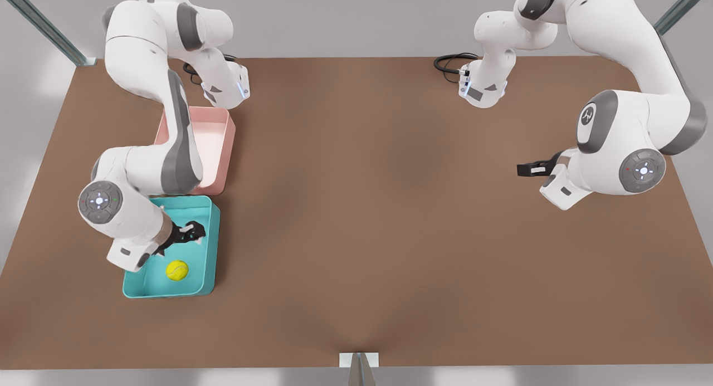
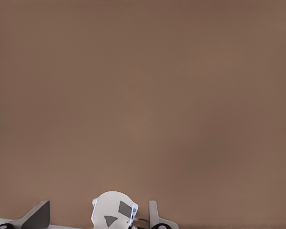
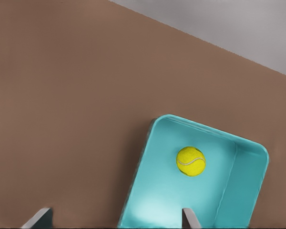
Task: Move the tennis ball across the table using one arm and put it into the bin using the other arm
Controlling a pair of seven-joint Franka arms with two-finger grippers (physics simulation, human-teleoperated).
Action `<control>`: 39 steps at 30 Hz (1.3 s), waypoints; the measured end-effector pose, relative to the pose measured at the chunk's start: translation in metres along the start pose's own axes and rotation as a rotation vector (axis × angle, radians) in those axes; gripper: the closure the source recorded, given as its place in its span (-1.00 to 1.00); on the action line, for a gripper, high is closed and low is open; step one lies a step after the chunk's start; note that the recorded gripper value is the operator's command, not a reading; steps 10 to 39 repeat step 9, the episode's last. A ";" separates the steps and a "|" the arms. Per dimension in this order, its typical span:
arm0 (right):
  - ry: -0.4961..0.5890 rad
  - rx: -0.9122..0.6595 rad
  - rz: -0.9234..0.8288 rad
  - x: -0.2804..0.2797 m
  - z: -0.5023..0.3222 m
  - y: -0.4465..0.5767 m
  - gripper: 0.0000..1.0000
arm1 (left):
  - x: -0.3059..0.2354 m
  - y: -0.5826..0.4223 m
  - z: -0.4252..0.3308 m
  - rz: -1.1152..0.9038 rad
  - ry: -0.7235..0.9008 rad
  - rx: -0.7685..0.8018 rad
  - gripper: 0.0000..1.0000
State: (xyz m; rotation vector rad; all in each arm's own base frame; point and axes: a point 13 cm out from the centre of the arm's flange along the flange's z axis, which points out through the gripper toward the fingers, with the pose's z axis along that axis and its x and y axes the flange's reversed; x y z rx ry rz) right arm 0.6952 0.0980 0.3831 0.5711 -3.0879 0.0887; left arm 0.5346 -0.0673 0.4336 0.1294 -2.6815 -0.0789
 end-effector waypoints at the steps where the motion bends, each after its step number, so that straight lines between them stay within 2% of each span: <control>1: 0.005 -0.028 0.011 0.016 -0.031 0.008 -1.00 | 0.000 0.000 0.000 0.000 0.000 0.000 -1.00; 5: 0.116 -0.093 0.136 0.114 -0.068 -0.008 -1.00 | 0.000 0.000 0.000 -0.001 0.001 0.001 -1.00; 9: 0.181 -0.089 0.205 0.148 -0.071 -0.005 -1.00 | 0.000 0.000 0.000 -0.001 0.001 0.002 -1.00; 39: 0.181 -0.089 0.205 0.148 -0.071 -0.005 -1.00 | 0.000 0.000 0.000 -0.001 0.001 0.002 -1.00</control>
